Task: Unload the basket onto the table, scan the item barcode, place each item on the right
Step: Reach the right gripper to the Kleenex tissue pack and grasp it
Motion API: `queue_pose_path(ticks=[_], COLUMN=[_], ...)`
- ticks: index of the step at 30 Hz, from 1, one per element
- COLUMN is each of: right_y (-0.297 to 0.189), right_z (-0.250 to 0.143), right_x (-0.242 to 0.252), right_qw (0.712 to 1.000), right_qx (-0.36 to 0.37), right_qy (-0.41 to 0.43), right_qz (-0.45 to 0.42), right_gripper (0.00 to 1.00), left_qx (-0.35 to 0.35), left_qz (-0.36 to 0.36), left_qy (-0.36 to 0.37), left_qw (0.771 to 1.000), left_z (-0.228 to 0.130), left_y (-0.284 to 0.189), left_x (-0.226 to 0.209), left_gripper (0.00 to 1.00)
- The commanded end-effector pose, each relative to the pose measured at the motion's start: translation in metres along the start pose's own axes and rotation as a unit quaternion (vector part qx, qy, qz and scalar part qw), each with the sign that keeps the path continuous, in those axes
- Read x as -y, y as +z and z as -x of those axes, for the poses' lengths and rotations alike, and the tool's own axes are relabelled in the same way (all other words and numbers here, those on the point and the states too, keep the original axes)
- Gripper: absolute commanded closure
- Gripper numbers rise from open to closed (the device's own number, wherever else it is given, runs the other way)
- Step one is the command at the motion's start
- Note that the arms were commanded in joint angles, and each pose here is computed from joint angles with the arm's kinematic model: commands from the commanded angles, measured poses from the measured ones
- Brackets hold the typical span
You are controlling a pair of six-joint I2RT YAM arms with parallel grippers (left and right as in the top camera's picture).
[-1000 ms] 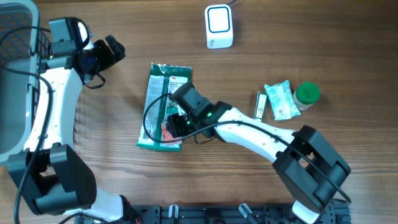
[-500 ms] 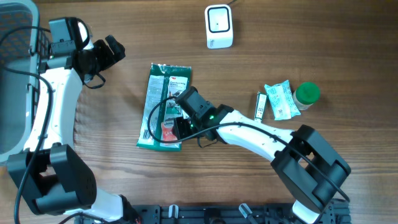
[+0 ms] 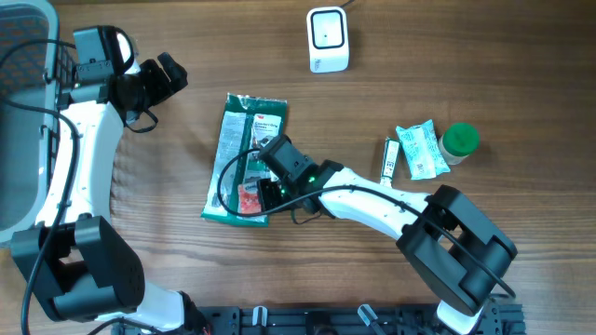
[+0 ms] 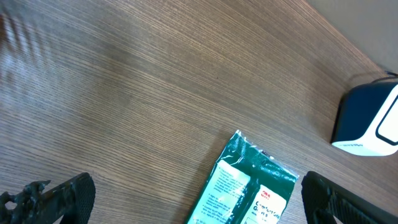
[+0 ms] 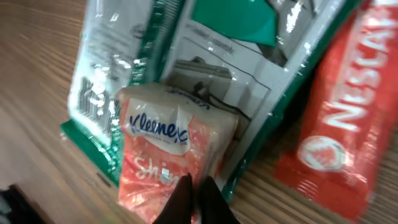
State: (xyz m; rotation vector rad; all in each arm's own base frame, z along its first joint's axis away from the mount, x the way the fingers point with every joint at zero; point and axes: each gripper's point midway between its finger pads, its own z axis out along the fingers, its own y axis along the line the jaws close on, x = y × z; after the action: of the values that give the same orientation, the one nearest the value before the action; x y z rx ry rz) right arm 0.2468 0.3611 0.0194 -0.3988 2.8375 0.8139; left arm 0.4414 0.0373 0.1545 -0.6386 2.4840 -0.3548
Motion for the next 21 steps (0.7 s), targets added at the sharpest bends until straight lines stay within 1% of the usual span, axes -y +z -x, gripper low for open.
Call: queue_pose_path(ticks=[1, 2, 3, 4, 5, 6, 10, 12, 13, 15, 17, 18, 21], right_y=[-0.01, -0.016, -0.021, -0.024, -0.025, -0.026, -0.027, -0.027, -0.026, -0.026, -0.023, -0.021, -0.013], right_z=[0.002, 0.006, 0.011, 0.014, 0.014, 0.014, 0.017, 0.016, 0.016, 0.015, 0.014, 0.014, 0.011], right_x=[-0.019, -0.02, -0.018, -0.012, -0.009, -0.005, -0.008, -0.008, -0.007, -0.008, -0.006, -0.005, -0.002], right_qw=[0.996, 0.995, 0.995, 0.995, 0.995, 0.996, 0.995, 0.995, 0.995, 0.995, 0.997, 0.998, 0.999], right_qx=[-0.022, -0.021, -0.017, -0.016, -0.018, -0.019, -0.012, -0.013, -0.014, -0.014, -0.007, -0.004, 0.005], right_qy=[-0.01, -0.006, -0.001, 0.008, 0.012, 0.008, -0.018, -0.018, -0.017, -0.019, -0.02, -0.023, -0.024], right_qz=[0.083, 0.095, 0.098, 0.095, 0.094, 0.09, 0.097, 0.096, 0.096, 0.094, 0.075, 0.066, 0.037], right_gripper=[0.96, 0.94, 0.89, 0.88, 0.91, 0.96, 0.95, 0.74, 0.7, 0.68, 0.63, 0.62, 0.61], left_qx=[-0.003, -0.003, -0.003, -0.003, -0.003, -0.003, -0.003, -0.003, -0.003, -0.003, -0.003, -0.003, -0.003], left_qz=[0.001, 0.001, 0.001, 0.001, 0.001, 0.001, 0.001, 0.001, 0.001, 0.001, 0.001, 0.001, 0.001], left_qy=[0.008, 0.008, 0.008, 0.008, 0.008, 0.008, 0.008, 0.008, 0.008, 0.008, 0.008, 0.008, 0.008], left_qw=[1.0, 1.0, 1.0, 1.0, 1.0, 1.0, 1.0, 1.0, 1.0, 1.0, 1.0, 1.0, 1.0], left_z=[-0.001, -0.001, -0.001, -0.001, -0.001, -0.001, -0.001, -0.001, -0.001, -0.001, -0.001, -0.001, -0.001], left_y=[0.003, 0.003, 0.003, 0.003, 0.003, 0.003, 0.003, 0.003, 0.003, 0.003, 0.003, 0.003, 0.003], left_x=[-0.002, -0.002, -0.002, -0.002, -0.002, -0.002, -0.002, -0.002, -0.002, -0.002, -0.002, -0.002, -0.002], left_gripper=[0.0, 0.0, 0.0, 0.0, 0.0, 0.0, 0.0, 0.0, 0.0, 0.0, 0.0, 0.0, 0.0])
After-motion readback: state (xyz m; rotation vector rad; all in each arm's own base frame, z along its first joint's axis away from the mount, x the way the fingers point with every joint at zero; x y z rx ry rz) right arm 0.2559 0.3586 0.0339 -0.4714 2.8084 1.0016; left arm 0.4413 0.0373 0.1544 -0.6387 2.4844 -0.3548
